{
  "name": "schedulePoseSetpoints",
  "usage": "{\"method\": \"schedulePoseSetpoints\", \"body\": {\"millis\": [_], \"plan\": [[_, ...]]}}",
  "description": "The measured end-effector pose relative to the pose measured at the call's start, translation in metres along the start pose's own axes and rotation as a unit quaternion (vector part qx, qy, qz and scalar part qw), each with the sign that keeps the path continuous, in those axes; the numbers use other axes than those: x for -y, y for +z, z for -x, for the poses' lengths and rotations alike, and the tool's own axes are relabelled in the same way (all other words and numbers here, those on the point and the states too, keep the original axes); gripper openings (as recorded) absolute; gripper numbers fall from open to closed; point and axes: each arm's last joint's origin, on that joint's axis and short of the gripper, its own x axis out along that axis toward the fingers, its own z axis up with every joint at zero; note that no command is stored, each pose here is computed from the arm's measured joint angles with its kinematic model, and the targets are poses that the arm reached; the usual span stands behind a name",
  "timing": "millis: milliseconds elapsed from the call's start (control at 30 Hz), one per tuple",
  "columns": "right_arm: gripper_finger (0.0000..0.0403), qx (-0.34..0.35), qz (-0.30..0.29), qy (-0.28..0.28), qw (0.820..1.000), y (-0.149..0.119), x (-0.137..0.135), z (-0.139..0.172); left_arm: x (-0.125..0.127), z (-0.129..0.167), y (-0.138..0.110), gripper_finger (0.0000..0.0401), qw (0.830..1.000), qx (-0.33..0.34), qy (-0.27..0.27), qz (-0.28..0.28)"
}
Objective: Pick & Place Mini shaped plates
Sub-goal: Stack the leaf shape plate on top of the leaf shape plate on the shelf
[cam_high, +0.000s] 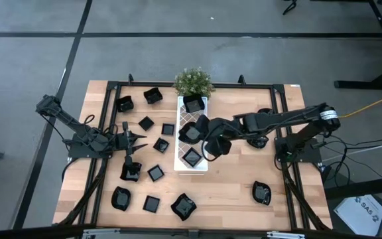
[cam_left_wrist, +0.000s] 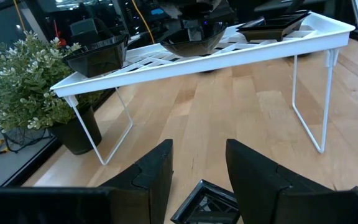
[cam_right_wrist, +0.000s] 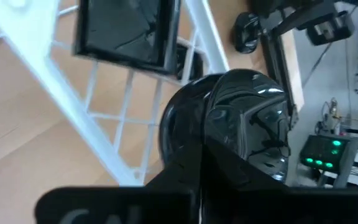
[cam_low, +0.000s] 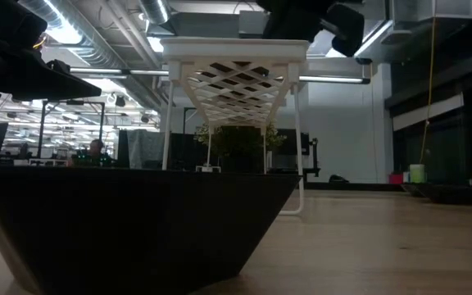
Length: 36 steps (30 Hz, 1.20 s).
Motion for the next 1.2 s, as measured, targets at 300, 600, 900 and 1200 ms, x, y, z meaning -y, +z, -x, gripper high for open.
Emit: {"method": "schedulePoseSetpoints", "body": {"millis": [300, 600, 900, 1200], "plan": [[0.0022, 0.008, -0.011, 0.017, 1.000, -0.005, 0.000, -0.013, 0.000, 0.000, 0.000, 0.0143, 1.000, 0.000, 0.000, 0.000], [0.0023, 0.008, -0.032, 0.016, 0.999, -0.005, 0.001, -0.013, 0.000, 0.000, 0.000, 0.0143, 1.000, 0.000, 0.000, 0.000], [0.0067, 0.004, -0.039, 0.019, 0.999, -0.006, 0.000, -0.013, 0.000, 0.000, 0.000, 0.0143, 1.000, 0.000, 0.000, 0.000], [0.0162, 0.003, -0.050, 0.018, 0.999, -0.006, 0.000, -0.013, 0.000, 0.000, 0.000, 0.0143, 1.000, 0.000, 0.000, 0.000]]}}
